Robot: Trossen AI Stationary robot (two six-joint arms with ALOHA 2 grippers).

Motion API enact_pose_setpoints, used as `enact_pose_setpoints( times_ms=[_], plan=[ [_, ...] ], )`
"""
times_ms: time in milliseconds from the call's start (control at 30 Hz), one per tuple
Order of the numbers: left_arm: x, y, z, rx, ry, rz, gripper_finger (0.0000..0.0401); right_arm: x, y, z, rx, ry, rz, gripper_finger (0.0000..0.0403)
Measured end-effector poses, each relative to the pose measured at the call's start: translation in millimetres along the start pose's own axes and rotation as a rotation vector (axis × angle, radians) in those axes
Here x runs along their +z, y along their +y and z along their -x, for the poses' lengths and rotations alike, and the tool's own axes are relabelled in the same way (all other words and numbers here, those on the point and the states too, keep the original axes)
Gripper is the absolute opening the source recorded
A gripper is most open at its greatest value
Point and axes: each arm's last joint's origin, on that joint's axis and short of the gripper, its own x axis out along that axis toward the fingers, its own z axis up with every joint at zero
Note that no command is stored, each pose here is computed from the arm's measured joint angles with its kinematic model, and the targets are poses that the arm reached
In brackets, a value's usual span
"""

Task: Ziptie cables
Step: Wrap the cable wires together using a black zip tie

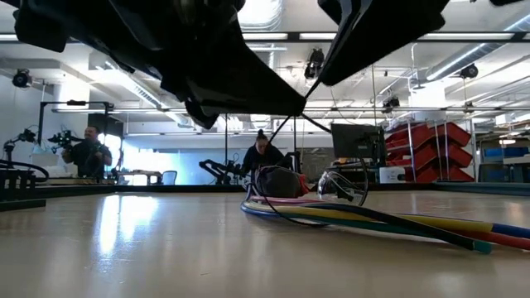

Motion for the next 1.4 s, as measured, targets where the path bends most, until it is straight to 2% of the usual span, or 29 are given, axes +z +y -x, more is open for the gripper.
enact_pose_setpoints(
  times_ms=[200,500,600,733,867,1000,1167,1300,1400],
  plan=[
    [-7,-4,3,-0.002,0.044,0.006,0.0002,-1,-1,18,0.001,-0.001,0.010,0.0000],
    [-6,-8,5,-0.020,0.023,-0.010,0.0001,0,-2,31,0.021,-0.017,-0.066,0.0005],
    [-4,-9,4,-0.024,0.012,-0.026,0.0001,2,-1,24,0.051,-0.026,-0.129,0.0029],
    [-1,-11,4,-0.028,0.001,-0.050,0.0001,8,6,8,0.075,-0.072,-0.171,0.0082],
    [2,-12,4,-0.031,-0.007,-0.067,0.0001,8,4,-5,0.057,-0.074,-0.227,0.0129],
    [2,-12,4,-0.031,-0.008,-0.072,0.0001,5,-1,-18,0.019,-0.045,-0.269,0.0154],
    [1,-12,4,-0.032,-0.005,-0.082,0.0001,4,0,-24,0.040,-0.031,-0.280,0.0148],
    [2,-12,4,-0.032,-0.007,-0.081,0.0001,3,0,-24,0.051,-0.026,-0.279,0.0120],
    [2,-12,4,-0.032,-0.010,-0.079,0.0001,3,0,-24,0.102,-0.012,-0.292,0.0094]
  ],
)
